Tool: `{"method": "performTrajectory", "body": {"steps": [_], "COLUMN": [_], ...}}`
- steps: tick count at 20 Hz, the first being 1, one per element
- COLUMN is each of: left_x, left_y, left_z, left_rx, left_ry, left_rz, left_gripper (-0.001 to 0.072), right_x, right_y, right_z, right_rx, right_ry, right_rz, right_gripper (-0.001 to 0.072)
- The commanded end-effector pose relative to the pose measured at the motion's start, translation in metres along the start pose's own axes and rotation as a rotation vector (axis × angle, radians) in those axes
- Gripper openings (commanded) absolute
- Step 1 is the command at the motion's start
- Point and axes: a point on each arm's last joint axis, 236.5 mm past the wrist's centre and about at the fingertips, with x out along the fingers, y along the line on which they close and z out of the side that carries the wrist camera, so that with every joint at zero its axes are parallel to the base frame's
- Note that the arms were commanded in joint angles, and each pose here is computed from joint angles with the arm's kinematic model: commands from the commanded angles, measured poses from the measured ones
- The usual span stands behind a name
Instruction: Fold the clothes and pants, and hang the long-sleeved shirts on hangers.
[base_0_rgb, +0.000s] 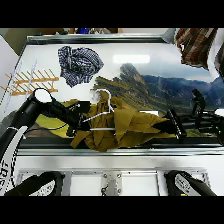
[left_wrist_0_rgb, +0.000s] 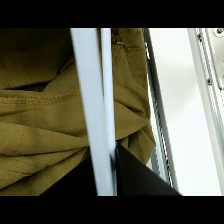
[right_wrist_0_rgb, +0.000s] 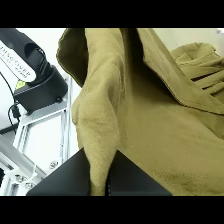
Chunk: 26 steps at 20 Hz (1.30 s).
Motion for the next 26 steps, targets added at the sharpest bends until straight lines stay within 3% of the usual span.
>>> {"method": "performTrajectory", "body": {"steps": [1,4,5,6,7,12,19,26], "left_x": [0.0,0.0,0.0,0.0,-0.001,-0.004,-0.073,-0.096], "left_y": [0.002,0.002,0.002,0.005,0.008,0.013,0.038,0.036], "left_z": [-0.001,-0.001,-0.001,-0.001,-0.001,-0.001,-0.015,-0.019], "left_rx": [0.003,-0.002,-0.031,-0.073,-0.135,-0.292,-0.513,-0.529], "left_ry": [0.004,0.005,0.005,0.005,0.004,-0.004,-0.092,-0.084], "left_rz": [0.008,0.008,0.011,0.02,0.036,0.063,0.34,0.435], "left_gripper": [0.0017,0.0019,0.0207,0.0455,0.0497,0.0497,0.0497,0.0497], "right_x": [0.0,0.0,0.0,0.0,0.0,0.0,0.0,0.0], "right_y": [0.001,0.001,0.001,0.001,0.001,0.001,-0.002,-0.01], "right_z": [0.0,0.0,0.0,0.0,0.0,0.0,0.0,-0.001], "right_rx": [-0.007,-0.008,-0.013,-0.025,-0.042,-0.046,-0.045,-0.03], "right_ry": [0.001,0.001,0.001,0.001,0.001,0.001,0.002,0.003], "right_rz": [0.006,0.005,0.005,0.005,0.005,0.005,-0.007,-0.041], "right_gripper": [0.0021,0.002,0.0019,0.0018,0.0018,0.0016,0.0016,0.0015]}}
